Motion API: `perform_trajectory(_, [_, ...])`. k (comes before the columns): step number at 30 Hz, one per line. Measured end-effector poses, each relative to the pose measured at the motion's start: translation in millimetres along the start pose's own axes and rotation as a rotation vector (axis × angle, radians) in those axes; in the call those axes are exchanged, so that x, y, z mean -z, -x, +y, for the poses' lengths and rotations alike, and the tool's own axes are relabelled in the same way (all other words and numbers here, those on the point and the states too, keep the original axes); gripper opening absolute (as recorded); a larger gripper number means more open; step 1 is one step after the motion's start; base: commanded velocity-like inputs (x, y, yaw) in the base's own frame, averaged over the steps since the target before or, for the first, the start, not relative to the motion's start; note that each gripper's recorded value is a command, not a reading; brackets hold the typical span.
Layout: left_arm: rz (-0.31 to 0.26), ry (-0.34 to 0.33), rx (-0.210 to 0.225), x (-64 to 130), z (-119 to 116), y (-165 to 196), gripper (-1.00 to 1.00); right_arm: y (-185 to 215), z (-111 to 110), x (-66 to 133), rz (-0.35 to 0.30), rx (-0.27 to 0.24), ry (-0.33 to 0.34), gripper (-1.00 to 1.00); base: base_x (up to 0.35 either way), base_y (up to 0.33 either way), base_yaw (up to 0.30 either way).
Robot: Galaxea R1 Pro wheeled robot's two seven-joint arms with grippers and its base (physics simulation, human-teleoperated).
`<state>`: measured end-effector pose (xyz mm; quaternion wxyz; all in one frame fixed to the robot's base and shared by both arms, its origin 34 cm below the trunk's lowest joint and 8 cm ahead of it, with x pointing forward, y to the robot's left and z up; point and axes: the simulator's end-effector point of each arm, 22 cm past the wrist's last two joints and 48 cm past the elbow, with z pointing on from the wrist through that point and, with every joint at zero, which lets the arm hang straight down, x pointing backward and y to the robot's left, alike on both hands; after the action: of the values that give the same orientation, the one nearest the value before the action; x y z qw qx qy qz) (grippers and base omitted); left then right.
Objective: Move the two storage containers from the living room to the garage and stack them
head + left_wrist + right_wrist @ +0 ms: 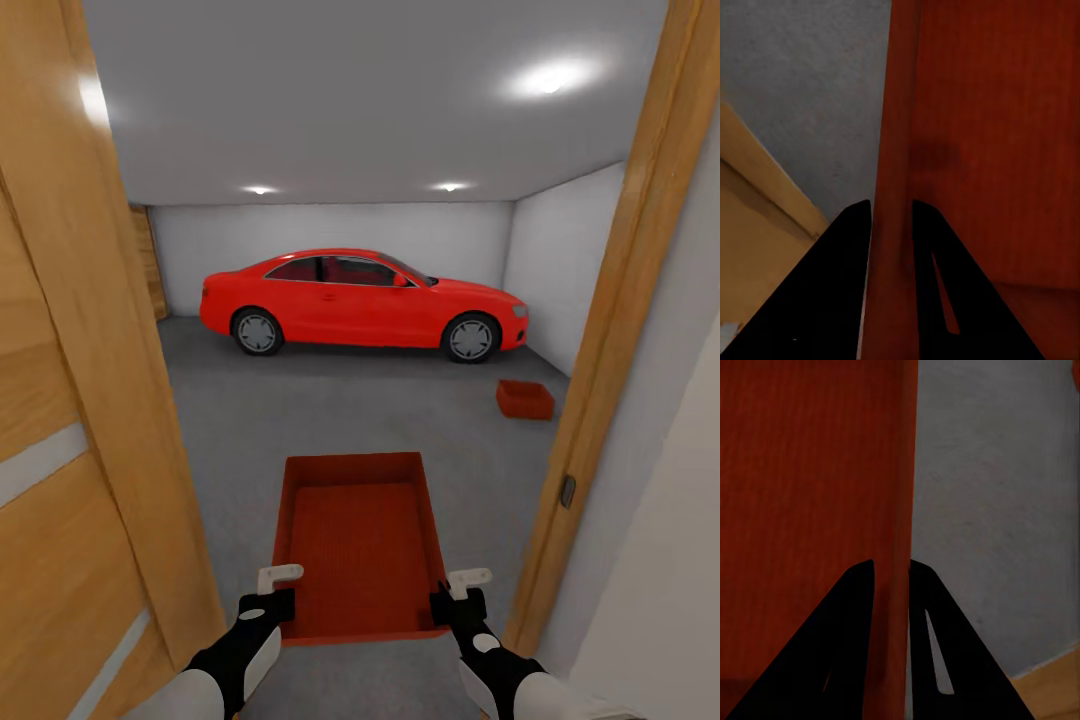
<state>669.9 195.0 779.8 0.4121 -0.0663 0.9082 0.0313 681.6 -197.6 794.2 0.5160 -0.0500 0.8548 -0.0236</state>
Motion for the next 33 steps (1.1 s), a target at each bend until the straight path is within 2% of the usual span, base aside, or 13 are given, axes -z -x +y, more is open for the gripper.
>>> perform_trajectory(10, [0.0, 0.0, -0.002, -0.3, -0.1, 0.7, -1.0, -0.1, -0.1, -0.3, 0.001, -0.002, 0.0, -1.0, 0.171, 0.149, -0.156])
perform_trajectory(33, [0.001, 0.0, -0.003, -0.6, 0.7, 0.8, -1.0, -0.4, 0.8, -0.3, 0.002, -0.003, 0.0, -1.0, 0.002, -0.003, -0.005])
